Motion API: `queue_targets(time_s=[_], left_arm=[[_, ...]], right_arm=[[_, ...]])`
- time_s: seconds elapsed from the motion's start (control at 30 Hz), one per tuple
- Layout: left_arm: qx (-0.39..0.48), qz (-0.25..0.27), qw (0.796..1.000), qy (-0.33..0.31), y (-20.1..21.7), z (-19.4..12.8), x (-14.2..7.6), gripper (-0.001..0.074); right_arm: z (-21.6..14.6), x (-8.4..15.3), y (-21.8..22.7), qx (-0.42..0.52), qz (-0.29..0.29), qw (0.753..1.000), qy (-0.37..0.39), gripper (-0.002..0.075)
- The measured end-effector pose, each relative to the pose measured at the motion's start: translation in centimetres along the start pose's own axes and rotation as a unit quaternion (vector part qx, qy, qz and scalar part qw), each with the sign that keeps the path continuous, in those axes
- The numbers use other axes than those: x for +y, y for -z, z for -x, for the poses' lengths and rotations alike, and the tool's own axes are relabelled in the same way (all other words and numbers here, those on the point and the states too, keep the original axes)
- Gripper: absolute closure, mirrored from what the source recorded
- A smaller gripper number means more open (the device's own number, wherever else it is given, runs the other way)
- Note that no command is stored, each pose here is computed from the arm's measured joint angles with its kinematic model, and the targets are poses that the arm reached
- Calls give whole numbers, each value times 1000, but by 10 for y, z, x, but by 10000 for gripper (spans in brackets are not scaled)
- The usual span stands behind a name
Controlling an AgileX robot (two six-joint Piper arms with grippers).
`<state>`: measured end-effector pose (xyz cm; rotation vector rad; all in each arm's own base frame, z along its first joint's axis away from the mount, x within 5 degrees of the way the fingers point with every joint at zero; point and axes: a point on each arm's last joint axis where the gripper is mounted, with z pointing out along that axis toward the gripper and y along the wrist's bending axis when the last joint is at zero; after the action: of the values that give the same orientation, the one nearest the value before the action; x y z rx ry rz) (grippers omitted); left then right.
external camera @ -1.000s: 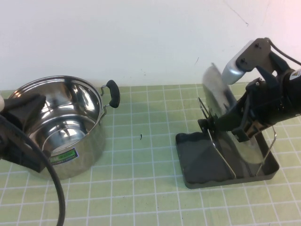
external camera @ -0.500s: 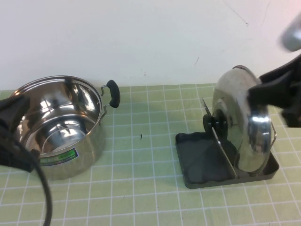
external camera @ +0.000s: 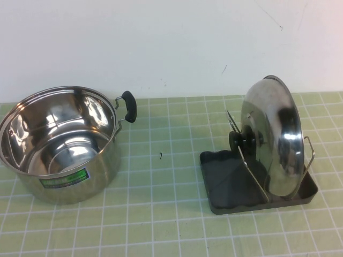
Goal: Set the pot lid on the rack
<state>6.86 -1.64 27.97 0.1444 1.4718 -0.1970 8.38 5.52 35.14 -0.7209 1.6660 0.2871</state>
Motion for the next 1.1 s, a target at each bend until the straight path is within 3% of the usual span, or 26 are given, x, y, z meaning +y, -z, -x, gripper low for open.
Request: queue_targets(time_s=[0.17, 0.37, 0.7, 1.1], left_arm=[[-58, 25, 998, 2, 21, -5, 4, 736], [-59, 19, 998, 2, 25, -20, 3, 736], [-3, -101, 995, -4, 24, -44, -18, 736], [39, -252, 967, -20, 34, -55, -44, 736]], right_arm=[[-24, 12, 12, -12, 11, 1000, -24, 723], [-37, 17, 16, -12, 15, 999, -28, 727], [-39, 18, 16, -10, 18, 999, -25, 727], [-41, 18, 15, -7, 17, 1000, -24, 727]])
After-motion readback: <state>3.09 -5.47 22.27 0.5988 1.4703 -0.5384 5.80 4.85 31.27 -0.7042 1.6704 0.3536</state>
